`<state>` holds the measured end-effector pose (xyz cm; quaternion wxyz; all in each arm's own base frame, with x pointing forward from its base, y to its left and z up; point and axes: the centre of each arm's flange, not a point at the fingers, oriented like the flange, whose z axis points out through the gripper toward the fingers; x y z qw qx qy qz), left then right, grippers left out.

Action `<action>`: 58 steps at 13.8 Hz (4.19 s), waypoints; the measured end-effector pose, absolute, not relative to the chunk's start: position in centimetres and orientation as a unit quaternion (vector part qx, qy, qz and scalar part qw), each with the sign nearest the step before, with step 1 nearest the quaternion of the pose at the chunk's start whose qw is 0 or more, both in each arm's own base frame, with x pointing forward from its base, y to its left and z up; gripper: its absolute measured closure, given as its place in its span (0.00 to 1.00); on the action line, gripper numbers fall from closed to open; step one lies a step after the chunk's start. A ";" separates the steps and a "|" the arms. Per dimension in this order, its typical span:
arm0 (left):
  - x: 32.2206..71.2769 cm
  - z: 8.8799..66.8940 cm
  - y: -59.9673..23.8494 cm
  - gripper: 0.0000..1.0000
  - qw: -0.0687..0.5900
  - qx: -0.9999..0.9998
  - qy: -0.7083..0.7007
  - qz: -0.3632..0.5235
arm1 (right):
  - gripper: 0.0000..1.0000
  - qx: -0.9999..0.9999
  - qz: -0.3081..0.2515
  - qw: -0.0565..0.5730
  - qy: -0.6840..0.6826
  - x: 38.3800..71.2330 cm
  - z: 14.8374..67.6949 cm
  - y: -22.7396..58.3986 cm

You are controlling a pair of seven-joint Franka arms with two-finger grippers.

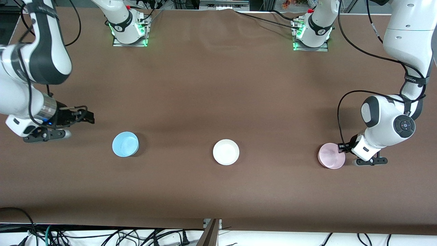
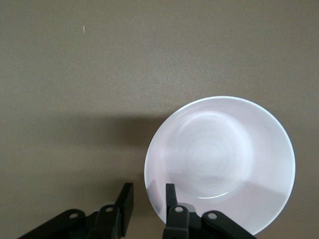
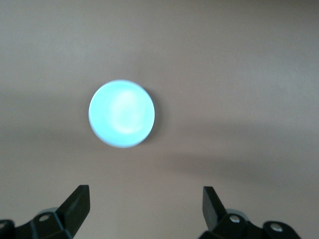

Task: Stack pink and blue bowls on white bowl
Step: 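Reach the right gripper down to the light blue bowl rim, then grasp the pink bowl with the left gripper while the right gripper grasps the blue bowl, then carry the pink bowl with the left gripper onto the white bowl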

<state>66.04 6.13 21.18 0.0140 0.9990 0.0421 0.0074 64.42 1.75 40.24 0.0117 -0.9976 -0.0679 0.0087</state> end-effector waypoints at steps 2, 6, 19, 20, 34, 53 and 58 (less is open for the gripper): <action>66.0 21.1 6.1 0.73 0.014 0.999 0.042 0.007 | 0.00 -0.998 -0.017 0.012 -0.067 64.5 34.0 2.1; 66.0 21.1 6.0 0.75 0.014 0.999 0.042 0.006 | 0.01 -0.998 -0.013 0.015 -0.053 63.9 24.1 2.9; 66.3 21.6 5.4 0.97 0.016 0.999 0.037 0.012 | 0.16 -0.999 -0.014 0.016 -0.045 64.3 21.8 3.3; 66.3 21.6 5.4 0.97 0.016 0.999 0.037 0.013 | 0.16 -0.999 -0.013 0.016 -0.045 64.5 21.6 3.3; 68.0 25.4 -6.7 0.97 0.041 0.990 0.130 0.043 | 0.98 -0.999 -0.019 0.030 -0.030 65.5 21.5 3.4; 60.9 30.1 -35.4 0.97 0.094 0.933 0.345 0.039 | 0.98 -0.996 0.068 0.038 -0.033 68.8 44.4 2.1; 59.3 28.6 -41.2 0.97 0.103 0.923 0.371 0.028 | 0.98 -0.997 0.057 0.039 -0.041 68.3 47.8 2.8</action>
